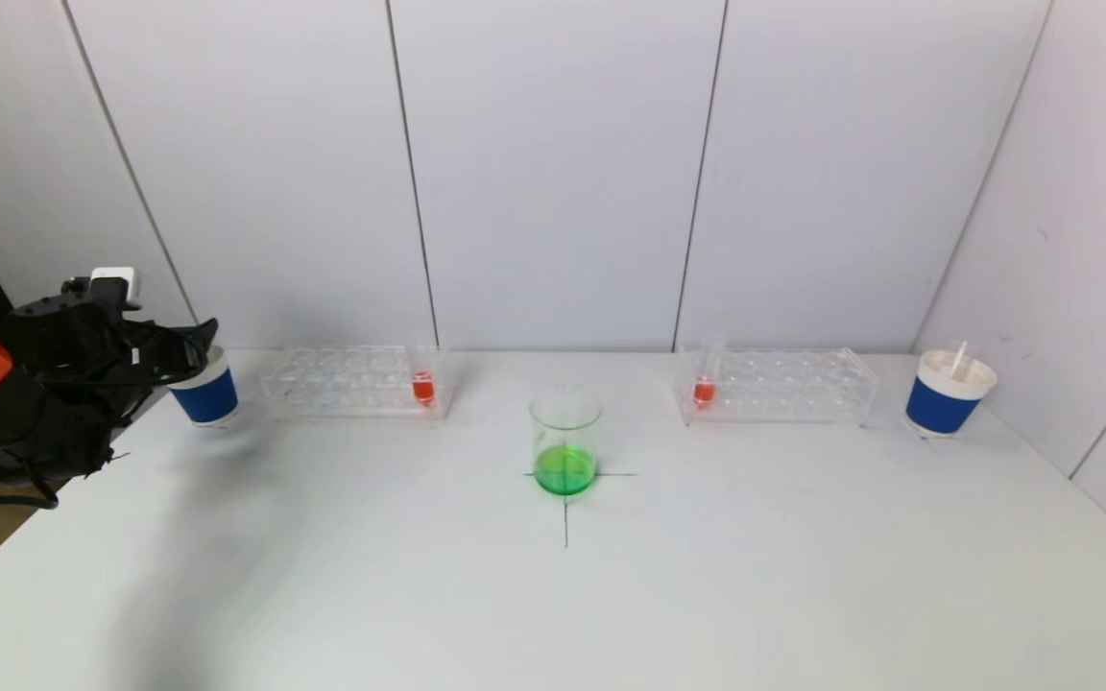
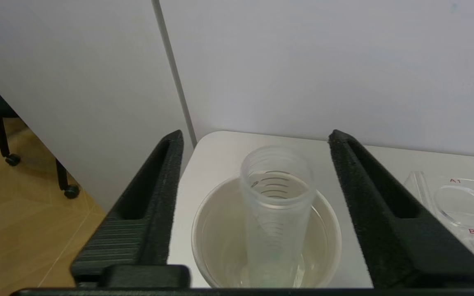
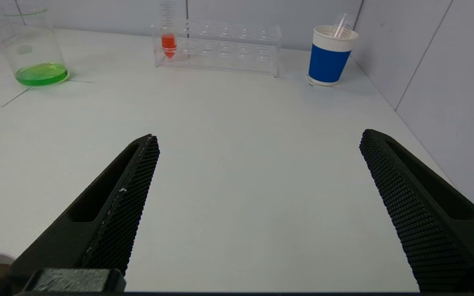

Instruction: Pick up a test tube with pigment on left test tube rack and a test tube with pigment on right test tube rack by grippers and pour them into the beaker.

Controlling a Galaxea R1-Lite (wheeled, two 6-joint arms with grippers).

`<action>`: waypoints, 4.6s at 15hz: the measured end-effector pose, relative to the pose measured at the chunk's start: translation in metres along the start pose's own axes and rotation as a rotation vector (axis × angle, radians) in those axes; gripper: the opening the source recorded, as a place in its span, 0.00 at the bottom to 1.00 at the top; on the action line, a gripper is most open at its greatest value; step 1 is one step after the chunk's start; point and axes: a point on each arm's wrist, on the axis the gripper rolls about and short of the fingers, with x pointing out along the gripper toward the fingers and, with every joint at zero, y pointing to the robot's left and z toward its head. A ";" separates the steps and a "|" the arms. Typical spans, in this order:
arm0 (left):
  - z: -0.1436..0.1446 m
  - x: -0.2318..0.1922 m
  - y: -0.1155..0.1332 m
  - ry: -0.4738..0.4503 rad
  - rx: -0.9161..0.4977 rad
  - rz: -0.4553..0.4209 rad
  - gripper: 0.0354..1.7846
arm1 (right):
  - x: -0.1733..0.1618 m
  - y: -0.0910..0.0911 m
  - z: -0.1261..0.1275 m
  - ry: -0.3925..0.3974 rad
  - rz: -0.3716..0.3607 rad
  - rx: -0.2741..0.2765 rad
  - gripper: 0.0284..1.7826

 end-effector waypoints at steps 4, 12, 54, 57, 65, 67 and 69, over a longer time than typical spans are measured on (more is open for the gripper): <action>0.000 0.000 0.000 0.002 0.000 0.001 0.96 | 0.000 0.000 0.000 0.000 0.001 0.000 0.99; 0.012 -0.004 -0.001 -0.024 -0.005 -0.013 0.99 | 0.000 0.000 0.000 0.000 0.001 0.000 0.99; -0.036 -0.459 -0.051 -0.027 0.021 -0.203 0.99 | 0.000 0.000 0.000 0.000 0.000 0.000 0.99; -0.037 -0.461 -0.051 -0.044 -0.023 -0.194 0.99 | 0.000 0.000 0.000 0.000 0.000 0.000 0.99; -0.037 -0.461 -0.051 -0.045 -0.071 -0.194 0.99 | 0.000 0.000 0.000 0.000 0.000 0.000 0.99; -0.037 -0.461 -0.051 -0.045 -0.071 -0.194 0.99 | 0.000 0.000 0.000 0.000 0.002 -0.003 0.99; -0.037 -0.461 -0.051 -0.045 -0.071 -0.194 0.99 | 0.000 0.000 0.000 -0.001 0.004 -0.002 0.99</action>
